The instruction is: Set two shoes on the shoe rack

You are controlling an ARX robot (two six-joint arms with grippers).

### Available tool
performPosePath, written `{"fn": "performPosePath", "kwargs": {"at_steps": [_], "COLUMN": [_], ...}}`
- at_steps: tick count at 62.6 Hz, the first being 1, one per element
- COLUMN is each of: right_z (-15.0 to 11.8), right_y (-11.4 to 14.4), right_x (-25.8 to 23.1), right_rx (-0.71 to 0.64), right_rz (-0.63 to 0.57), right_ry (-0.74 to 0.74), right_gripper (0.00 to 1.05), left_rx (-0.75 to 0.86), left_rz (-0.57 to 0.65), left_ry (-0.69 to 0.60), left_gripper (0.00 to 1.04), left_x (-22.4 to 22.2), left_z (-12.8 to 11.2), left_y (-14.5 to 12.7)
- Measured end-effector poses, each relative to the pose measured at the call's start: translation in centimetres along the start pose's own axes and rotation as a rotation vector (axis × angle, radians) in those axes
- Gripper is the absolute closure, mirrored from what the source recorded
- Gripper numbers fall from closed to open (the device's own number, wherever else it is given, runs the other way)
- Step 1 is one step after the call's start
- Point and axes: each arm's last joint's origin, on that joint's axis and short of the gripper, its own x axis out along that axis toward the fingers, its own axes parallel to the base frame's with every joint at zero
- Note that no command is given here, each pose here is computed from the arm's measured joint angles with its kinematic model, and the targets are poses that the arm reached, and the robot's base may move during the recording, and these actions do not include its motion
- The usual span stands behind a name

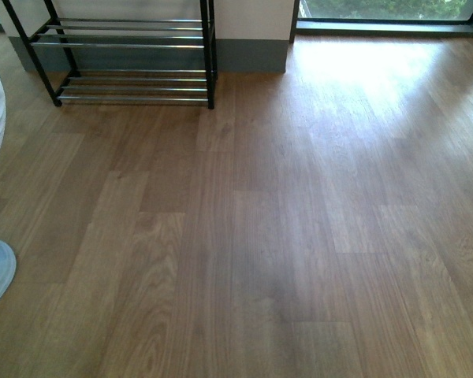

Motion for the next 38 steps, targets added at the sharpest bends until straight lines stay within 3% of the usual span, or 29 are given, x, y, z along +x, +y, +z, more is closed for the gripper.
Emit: {"fn": "performPosePath", "kwargs": {"at_steps": [38], "right_z": [0.04], "right_y": [0.03], "right_x": [-0.02], "right_rx": [-0.001], "right_rz": [0.010], "right_ry": [-0.007], "right_gripper": [1.03], "left_rx": [-0.001], "left_rz": [0.006], "left_ry": [-0.002], "left_gripper": [1.03], "left_x": [0.00], "left_z": [0.01], "left_y": [0.02]}}
